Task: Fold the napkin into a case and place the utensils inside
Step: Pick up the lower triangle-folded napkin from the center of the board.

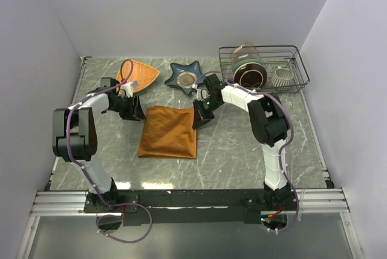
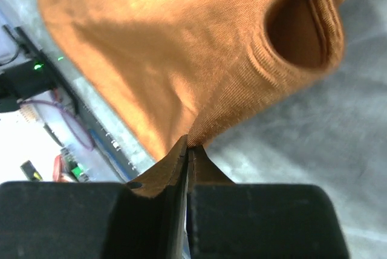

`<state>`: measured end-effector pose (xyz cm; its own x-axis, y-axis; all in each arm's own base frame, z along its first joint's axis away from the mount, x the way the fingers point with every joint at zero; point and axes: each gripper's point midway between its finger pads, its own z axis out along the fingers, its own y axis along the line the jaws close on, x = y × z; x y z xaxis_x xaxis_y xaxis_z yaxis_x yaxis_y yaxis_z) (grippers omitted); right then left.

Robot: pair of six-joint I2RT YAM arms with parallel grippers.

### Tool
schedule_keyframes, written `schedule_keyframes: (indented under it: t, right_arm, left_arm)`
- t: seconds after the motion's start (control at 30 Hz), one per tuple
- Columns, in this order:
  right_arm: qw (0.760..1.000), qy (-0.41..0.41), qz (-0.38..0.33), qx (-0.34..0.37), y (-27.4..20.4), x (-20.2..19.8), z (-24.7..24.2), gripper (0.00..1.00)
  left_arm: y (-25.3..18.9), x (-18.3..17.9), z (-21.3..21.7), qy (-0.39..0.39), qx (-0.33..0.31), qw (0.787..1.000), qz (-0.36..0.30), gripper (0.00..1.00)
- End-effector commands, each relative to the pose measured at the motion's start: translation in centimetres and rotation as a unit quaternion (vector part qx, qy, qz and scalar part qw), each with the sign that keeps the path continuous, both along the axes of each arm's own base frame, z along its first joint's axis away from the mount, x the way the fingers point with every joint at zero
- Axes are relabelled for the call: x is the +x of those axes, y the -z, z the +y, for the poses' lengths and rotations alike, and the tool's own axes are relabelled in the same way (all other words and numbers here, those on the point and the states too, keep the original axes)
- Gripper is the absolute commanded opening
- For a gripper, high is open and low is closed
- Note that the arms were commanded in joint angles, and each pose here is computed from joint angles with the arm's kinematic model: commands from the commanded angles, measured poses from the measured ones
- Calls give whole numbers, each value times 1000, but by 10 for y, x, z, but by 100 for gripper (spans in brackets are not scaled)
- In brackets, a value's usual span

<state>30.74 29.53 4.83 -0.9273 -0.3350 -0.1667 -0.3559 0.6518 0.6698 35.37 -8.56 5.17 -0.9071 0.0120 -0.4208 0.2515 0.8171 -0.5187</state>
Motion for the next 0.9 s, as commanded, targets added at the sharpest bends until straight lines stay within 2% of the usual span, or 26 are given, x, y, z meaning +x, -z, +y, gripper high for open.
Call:
schedule_keyframes:
  t: [0.0,0.1,0.13,0.17,0.3,0.5,0.8,0.87]
  right_arm:
    - [998,-17,-41,-38,14,18,-1,16]
    - [997,-14,-61,-54,4,25,-14,36]
    - [996,-9,-72,-51,-2,30,-17,47]
    - [996,0,-78,-52,-5,37,-23,48]
    - [993,1,-102,-58,-16,58,-26,50]
    - [991,14,-117,-70,-8,77,-23,48]
    - [991,5,-126,-51,10,96,-9,47]
    - [991,0,-126,-44,11,95,-5,43]
  left_arm:
    - [-26,23,-3,23,-5,998,-60,47]
    - [-29,35,-2,40,-1,996,-78,48]
    - [-30,40,-1,41,0,995,-85,48]
    - [-26,43,-2,43,-3,996,-83,48]
    - [-21,63,-1,37,-1,996,-82,48]
    - [-10,79,-11,34,3,996,-79,47]
    - [16,75,-23,34,23,998,-43,46]
    - [20,74,-24,33,19,999,-38,44]
